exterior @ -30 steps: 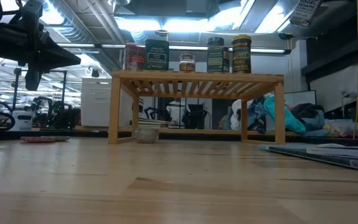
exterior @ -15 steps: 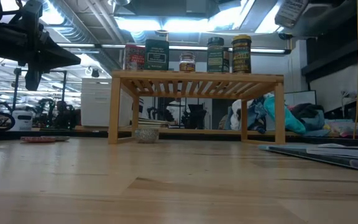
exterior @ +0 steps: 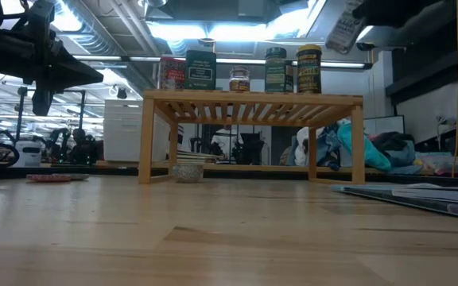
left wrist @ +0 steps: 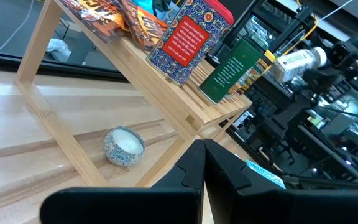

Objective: Shelf spices
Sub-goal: Put the white seasoning bottle on the shelf

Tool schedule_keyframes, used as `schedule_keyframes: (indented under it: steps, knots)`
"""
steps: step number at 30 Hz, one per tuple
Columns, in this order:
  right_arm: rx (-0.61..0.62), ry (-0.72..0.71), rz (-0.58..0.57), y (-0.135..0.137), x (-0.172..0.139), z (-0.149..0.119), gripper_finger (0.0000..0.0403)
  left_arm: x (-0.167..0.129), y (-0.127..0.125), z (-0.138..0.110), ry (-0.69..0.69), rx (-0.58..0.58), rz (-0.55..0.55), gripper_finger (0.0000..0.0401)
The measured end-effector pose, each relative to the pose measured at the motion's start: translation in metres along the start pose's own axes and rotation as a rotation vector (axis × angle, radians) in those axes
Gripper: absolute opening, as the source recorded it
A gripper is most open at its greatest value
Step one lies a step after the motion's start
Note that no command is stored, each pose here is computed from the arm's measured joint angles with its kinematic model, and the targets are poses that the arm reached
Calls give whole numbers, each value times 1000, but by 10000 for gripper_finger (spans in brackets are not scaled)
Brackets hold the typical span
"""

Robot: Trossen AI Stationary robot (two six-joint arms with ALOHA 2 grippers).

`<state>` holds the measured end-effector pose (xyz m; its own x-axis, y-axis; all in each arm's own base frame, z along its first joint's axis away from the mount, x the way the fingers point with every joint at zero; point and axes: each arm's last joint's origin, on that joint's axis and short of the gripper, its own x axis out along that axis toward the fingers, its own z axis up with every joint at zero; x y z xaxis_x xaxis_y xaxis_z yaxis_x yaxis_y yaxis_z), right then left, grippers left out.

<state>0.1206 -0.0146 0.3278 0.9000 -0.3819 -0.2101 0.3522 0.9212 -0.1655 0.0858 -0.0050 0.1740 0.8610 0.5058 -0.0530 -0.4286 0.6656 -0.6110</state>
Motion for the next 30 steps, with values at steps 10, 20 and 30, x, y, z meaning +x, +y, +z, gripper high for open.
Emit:
schedule_keyframes:
  steps: [10, 20, 30]
  knots:
    - [13, -21, -49, -39, 6, -1, 207, 0, 0, 0, 0, 0, 0, 0]
    - [32, -10, -67, -81, 19, -9, 207, 0, 0, 0, 0, 0, 0, 0]
    - [116, 13, 20, -123, 45, -28, 207, 0, 0, 0, 0, 0, 0, 0]
